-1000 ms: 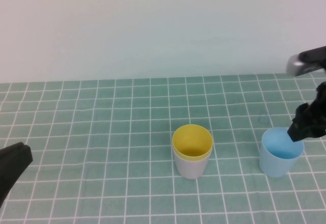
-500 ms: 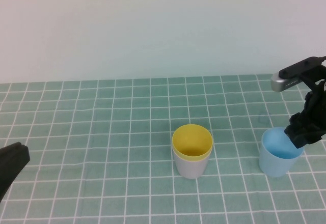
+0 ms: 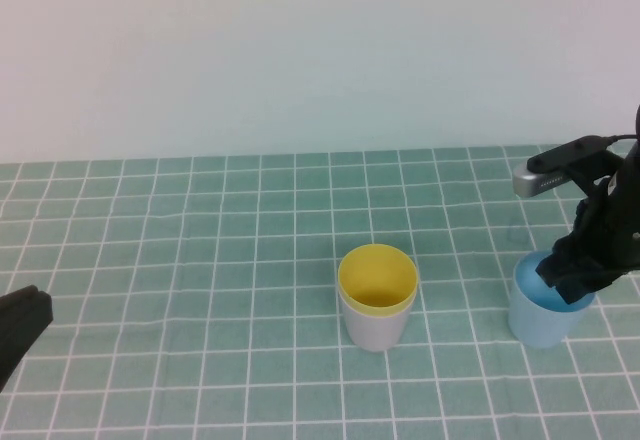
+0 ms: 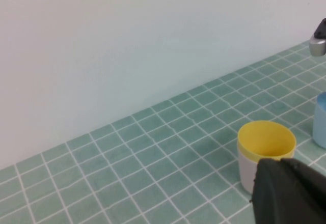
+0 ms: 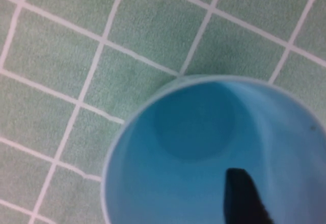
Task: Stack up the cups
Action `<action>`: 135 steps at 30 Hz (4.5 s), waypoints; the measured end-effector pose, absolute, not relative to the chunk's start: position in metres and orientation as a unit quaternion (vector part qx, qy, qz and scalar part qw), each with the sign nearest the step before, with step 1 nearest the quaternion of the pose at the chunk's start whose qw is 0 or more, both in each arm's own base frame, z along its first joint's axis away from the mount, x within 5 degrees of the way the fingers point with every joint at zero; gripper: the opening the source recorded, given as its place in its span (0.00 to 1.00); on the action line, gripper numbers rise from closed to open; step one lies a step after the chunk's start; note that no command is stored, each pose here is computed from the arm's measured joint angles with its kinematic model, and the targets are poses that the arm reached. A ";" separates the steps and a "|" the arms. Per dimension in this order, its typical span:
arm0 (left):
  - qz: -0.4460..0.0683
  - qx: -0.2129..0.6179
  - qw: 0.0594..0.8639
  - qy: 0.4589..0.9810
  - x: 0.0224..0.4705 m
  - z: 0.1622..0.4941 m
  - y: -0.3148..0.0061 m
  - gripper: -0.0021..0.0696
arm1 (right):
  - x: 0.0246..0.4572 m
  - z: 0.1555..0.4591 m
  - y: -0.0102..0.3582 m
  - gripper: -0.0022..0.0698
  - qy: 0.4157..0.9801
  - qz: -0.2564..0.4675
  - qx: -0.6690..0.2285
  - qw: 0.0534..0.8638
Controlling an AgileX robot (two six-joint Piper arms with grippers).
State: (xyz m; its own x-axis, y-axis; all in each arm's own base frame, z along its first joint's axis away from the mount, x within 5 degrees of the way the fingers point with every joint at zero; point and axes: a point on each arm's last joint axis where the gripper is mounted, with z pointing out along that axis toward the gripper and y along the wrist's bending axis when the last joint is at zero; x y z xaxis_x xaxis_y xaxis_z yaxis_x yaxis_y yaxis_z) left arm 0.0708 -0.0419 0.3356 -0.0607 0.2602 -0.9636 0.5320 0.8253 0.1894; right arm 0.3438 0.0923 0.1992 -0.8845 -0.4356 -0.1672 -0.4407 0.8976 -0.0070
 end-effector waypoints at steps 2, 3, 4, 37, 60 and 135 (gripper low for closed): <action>-0.106 0.277 0.626 0.722 0.071 0.335 -0.042 0.03 | 0.345 0.196 0.093 0.37 0.971 0.016 -0.225 0.078; -0.105 0.277 0.625 0.722 0.071 0.335 -0.042 0.03 | 0.345 0.196 0.093 0.32 0.971 0.016 -0.225 0.077; -0.105 0.277 0.624 0.723 0.071 0.335 -0.042 0.03 | 0.345 0.195 0.093 0.24 0.971 0.016 -0.225 0.077; -0.062 0.090 0.687 0.718 0.067 0.312 -0.014 0.03 | 0.344 0.313 0.254 0.07 0.920 0.060 -0.358 0.149; -0.052 0.055 0.805 0.588 0.033 0.288 -0.005 0.03 | 0.345 0.310 0.254 0.06 0.927 0.055 -0.339 0.148; -0.025 -0.040 0.602 0.797 0.052 0.180 -0.002 0.03 | 0.195 0.516 0.140 0.03 0.838 0.101 -0.326 0.425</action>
State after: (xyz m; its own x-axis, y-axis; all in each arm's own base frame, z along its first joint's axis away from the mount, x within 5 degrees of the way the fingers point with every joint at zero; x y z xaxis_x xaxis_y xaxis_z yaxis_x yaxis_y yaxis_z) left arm 0.0523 -0.0020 0.1798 -0.2732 -0.0935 -0.9574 -0.0330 0.9956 -0.0878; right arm 0.1947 0.1396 0.5161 -0.4259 -0.4606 -0.7787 -0.6326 0.7669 -0.1077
